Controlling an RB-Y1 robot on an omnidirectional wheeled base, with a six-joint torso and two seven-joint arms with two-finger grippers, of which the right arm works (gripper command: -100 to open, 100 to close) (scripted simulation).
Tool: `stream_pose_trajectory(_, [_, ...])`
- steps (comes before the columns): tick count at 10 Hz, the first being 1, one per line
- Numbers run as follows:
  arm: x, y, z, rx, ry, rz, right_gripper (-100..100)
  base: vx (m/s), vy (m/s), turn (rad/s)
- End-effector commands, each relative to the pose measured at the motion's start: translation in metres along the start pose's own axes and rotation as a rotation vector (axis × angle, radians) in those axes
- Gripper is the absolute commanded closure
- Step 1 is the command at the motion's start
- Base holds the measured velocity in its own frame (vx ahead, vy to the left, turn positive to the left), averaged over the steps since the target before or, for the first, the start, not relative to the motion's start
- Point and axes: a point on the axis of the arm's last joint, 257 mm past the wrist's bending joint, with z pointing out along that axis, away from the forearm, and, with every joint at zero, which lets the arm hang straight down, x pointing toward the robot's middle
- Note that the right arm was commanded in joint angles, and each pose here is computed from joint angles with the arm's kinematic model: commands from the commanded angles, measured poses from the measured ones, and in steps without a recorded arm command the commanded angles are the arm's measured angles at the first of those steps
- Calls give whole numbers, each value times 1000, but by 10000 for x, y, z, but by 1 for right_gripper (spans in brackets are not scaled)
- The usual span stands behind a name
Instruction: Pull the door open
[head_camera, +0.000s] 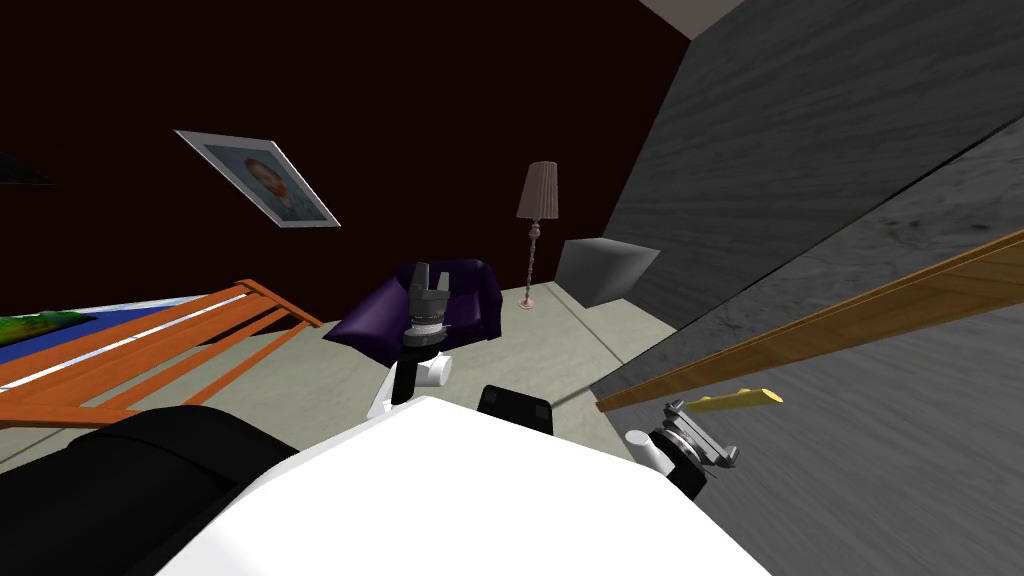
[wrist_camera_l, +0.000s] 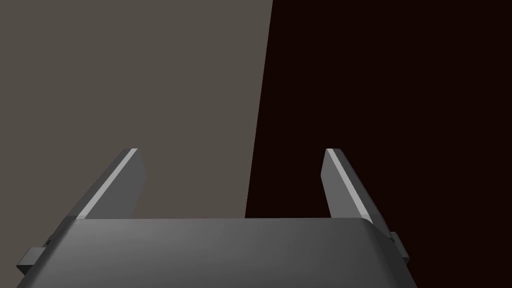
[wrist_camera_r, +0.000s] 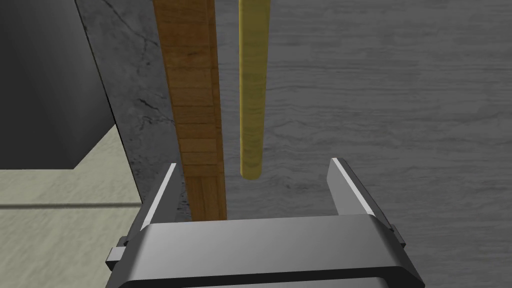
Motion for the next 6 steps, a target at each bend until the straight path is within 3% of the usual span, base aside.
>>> stream_pose_trajectory(1, [-63,103,-4,-27,-16,26,-100,19,-83,125])
stream_pose_trajectory(2, [-38,49,-5,-17,-10,15,-100,10,-40,25])
stream_pose_trajectory(3, [-51,142,-26,-10,-7,16,-100,96,-39,-109])
stream_pose_trajectory(6, [-66,281,-62,6,-3,13,-100,188,-31,-109])
